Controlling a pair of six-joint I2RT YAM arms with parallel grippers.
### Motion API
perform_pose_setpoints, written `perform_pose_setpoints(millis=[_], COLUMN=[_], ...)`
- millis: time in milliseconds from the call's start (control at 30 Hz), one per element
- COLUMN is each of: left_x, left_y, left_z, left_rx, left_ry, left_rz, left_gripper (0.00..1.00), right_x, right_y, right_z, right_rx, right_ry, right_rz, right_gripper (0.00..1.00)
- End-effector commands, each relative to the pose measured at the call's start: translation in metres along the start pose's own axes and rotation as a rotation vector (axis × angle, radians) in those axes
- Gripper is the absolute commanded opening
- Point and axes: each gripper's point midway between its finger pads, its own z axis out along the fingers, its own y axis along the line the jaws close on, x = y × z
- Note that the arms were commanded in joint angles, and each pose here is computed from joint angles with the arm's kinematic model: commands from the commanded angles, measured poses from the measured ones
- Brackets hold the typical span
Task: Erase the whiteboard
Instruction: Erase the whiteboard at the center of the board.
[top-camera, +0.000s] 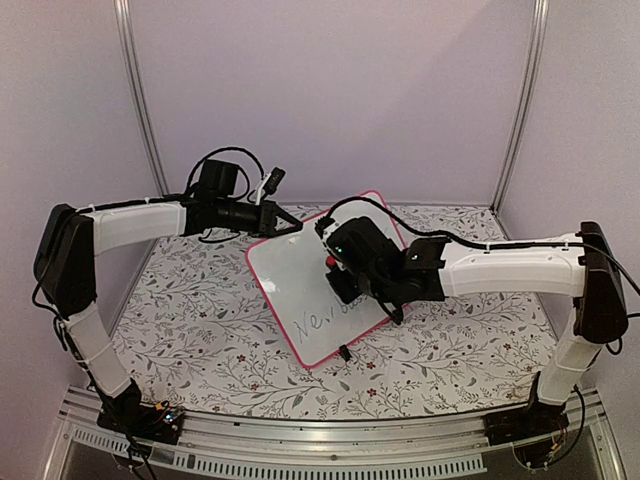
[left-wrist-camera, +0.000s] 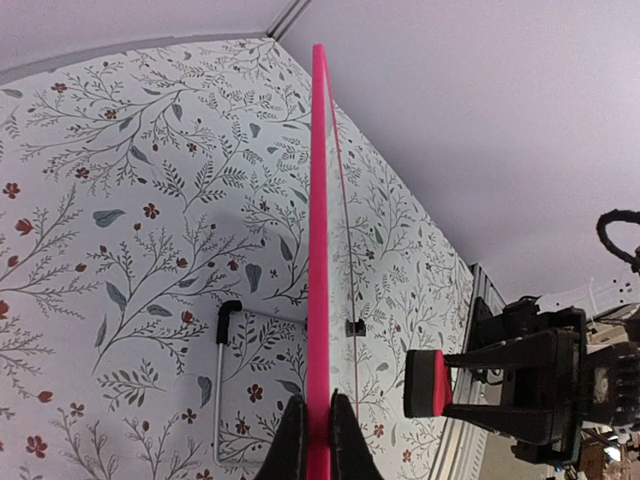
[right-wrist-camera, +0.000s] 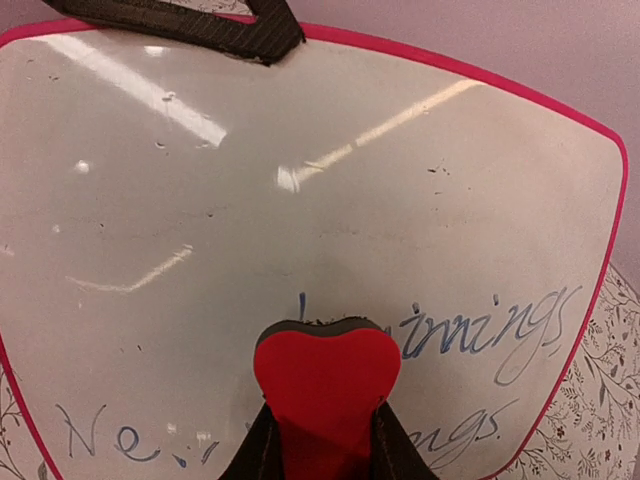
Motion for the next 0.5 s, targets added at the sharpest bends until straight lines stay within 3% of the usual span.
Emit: perform_pose_setpoints(millis=[0,467], left_x=[0.0,-0.001], left_y=[0.001,0.001], left_z=[0.002,0.001], left_rx=[-0.03,-0.031], left_ry=[-0.008,-0.009], left_rz=[0.03,0.03], left_gripper=[0.0,0.0], right_x=[-0.028,-0.012], right_y=[0.0,0.0], right_z=[0.008,0.038], right_rx=[0.03,0.002], right_ry=[-0.059,0.0], right_rz=[0.012,0.035], right_gripper=[0.0,0.0])
